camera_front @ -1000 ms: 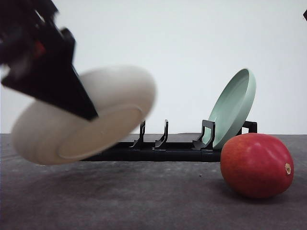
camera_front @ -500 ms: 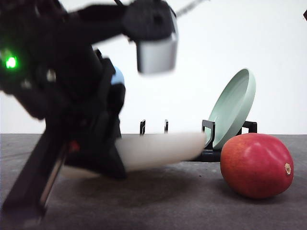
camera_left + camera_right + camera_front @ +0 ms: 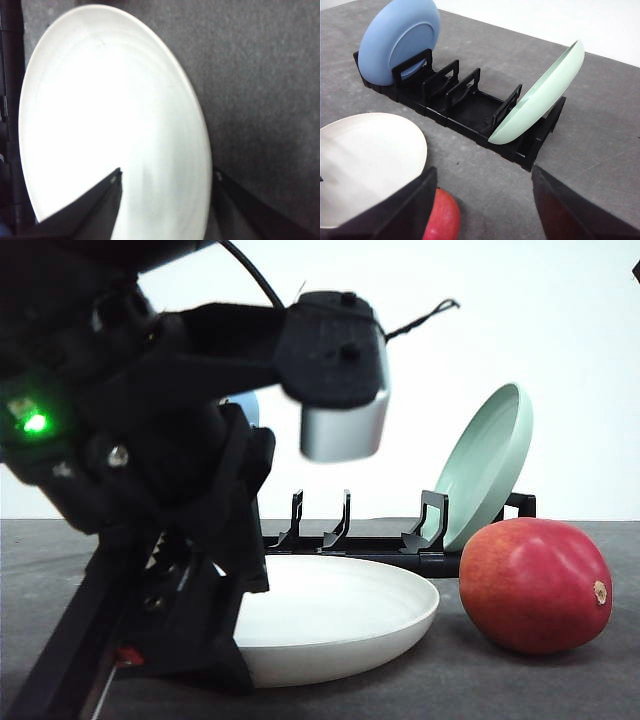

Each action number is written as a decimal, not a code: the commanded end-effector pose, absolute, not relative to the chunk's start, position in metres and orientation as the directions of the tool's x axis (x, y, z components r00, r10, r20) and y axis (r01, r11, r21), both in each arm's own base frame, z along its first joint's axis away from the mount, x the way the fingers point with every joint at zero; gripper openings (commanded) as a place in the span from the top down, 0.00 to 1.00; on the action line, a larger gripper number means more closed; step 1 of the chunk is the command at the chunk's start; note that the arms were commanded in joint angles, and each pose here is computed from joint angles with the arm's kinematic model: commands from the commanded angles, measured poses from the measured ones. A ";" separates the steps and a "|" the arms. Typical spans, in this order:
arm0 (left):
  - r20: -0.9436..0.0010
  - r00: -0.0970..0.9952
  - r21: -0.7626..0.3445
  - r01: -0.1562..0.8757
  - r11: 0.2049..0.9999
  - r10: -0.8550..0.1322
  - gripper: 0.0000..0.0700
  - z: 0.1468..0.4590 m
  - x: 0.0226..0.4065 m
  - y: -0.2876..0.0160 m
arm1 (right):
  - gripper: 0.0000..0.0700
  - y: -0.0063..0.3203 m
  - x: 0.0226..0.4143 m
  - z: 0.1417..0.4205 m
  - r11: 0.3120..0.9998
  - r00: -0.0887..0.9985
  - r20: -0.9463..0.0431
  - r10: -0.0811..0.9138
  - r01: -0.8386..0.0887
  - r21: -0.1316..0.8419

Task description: Place pomegranate in white plate

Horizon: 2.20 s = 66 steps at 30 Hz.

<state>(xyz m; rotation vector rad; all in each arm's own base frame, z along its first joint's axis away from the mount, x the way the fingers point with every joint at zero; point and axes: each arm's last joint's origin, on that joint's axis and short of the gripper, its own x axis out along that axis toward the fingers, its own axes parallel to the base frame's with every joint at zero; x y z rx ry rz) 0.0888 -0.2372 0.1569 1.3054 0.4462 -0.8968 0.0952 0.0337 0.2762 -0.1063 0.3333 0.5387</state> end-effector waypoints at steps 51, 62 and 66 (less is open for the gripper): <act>-0.409 0.840 -0.175 0.311 0.934 -0.357 0.44 0.286 0.158 -0.028 | 0.29 0.073 0.138 0.277 0.839 0.520 -0.662 0.540 -0.390 0.379; -0.402 0.840 -0.174 0.322 0.931 -0.365 0.44 0.287 0.158 -0.029 | 0.10 0.114 0.174 0.258 0.880 0.408 -0.806 0.429 -0.389 0.273; -0.402 0.838 -0.174 0.327 0.929 -0.370 0.44 0.287 0.157 -0.030 | 0.10 0.125 0.184 0.242 0.881 0.355 -0.842 0.407 -0.397 0.258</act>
